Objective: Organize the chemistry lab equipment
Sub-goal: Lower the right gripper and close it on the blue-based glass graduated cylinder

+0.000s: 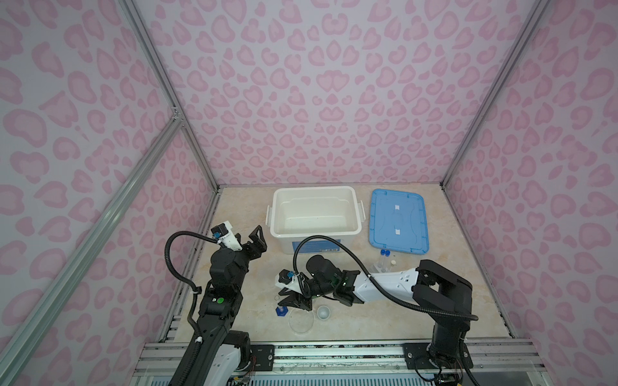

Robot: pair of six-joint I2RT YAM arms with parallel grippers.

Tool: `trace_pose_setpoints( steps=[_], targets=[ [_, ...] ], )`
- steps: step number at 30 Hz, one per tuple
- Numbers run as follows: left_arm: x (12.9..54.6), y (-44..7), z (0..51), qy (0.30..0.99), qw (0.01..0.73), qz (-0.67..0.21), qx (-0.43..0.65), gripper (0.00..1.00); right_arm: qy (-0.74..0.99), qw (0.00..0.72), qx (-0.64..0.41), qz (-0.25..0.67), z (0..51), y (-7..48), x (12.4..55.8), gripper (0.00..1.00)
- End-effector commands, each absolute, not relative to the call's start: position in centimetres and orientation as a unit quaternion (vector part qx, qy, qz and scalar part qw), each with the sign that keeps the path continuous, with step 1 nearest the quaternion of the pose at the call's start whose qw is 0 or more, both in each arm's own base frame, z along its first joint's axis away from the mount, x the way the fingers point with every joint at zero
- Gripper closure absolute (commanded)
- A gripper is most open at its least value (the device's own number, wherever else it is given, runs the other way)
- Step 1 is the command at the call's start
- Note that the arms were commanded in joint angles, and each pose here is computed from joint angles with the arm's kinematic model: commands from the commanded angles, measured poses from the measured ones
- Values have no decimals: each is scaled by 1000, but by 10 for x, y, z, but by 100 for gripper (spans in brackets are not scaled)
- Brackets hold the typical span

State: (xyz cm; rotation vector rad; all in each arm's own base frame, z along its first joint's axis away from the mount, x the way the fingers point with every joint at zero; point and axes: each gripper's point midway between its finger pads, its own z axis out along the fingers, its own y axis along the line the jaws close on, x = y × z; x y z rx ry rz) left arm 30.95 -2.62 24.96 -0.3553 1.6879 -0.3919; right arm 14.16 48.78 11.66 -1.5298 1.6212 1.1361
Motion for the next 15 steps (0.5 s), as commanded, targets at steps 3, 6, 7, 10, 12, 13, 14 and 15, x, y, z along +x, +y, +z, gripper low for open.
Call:
trace_pose_setpoints(
  steps=[3, 6, 7, 10, 12, 13, 14, 15],
  targets=[
    [309, -27, 260, 728, 647, -175, -147, 13, 604, 314, -580, 447, 117, 495, 139, 67],
    [309, -27, 260, 728, 646, -175, -147, 13, 602, 312, -581, 450, 115, 497, 139, 68],
    [309, -27, 260, 728, 647, -175, -147, 13, 602, 312, -581, 450, 114, 497, 139, 68],
    [309, -28, 261, 728, 647, -176, -146, 13, 602, 310, -582, 450, 112, 498, 139, 69],
    [309, -28, 261, 728, 647, -175, -145, 13, 602, 310, -582, 450, 111, 498, 139, 69],
    [309, -28, 261, 728, 647, -175, -144, 13, 602, 310, -582, 450, 111, 498, 139, 70],
    [310, -28, 261, 728, 647, -175, -144, 13, 602, 310, -582, 450, 111, 499, 139, 70],
    [310, -27, 261, 728, 647, -174, -145, 13, 602, 310, -582, 450, 110, 498, 139, 70]
  ],
)
